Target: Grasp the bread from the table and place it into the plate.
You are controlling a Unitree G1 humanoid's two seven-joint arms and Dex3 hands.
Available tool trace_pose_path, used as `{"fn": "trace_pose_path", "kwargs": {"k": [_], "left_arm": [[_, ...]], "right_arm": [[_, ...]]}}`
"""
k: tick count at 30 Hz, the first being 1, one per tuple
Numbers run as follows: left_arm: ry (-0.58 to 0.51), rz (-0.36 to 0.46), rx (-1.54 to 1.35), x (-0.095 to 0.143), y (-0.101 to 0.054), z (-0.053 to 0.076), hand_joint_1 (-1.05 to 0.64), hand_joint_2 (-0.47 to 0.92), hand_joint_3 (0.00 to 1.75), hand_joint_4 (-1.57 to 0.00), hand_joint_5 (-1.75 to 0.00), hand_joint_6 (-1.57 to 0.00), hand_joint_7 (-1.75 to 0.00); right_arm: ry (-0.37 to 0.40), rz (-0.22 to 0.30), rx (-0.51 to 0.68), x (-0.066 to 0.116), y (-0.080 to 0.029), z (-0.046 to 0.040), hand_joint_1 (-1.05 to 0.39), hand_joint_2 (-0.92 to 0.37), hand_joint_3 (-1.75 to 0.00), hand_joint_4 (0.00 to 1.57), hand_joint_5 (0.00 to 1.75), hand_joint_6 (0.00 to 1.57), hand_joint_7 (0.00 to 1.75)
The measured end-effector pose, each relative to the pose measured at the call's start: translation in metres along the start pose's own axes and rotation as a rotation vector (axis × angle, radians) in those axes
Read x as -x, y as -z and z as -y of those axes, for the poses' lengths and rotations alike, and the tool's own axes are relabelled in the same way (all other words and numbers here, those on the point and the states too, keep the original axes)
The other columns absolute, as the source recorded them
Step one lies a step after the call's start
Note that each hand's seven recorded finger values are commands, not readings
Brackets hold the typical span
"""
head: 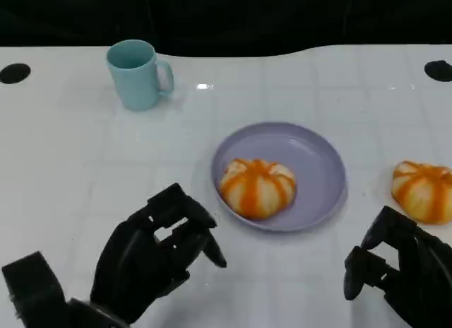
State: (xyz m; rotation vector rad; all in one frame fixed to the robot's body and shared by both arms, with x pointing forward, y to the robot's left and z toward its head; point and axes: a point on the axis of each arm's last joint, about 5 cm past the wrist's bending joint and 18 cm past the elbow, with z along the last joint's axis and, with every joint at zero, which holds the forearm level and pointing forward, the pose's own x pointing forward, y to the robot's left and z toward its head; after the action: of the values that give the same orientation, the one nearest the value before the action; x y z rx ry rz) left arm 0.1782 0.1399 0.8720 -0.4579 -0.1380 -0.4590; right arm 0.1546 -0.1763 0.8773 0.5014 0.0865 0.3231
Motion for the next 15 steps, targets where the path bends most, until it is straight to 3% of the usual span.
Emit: {"fn": "trace_pose_path", "kwargs": {"k": [15], "left_arm": [[-0.067, -0.137, 0.068, 0.021, 0.008, -0.004, -0.6, 0.92, 0.32, -0.79, -1.75, -0.56, -1.75]], "right_arm": [[-0.003, 0.002, 0.002, 0.0, 0.0, -0.0005, -0.58, -0.92, -0.34, 0.76, 1.75, 0.62, 1.61]]}}
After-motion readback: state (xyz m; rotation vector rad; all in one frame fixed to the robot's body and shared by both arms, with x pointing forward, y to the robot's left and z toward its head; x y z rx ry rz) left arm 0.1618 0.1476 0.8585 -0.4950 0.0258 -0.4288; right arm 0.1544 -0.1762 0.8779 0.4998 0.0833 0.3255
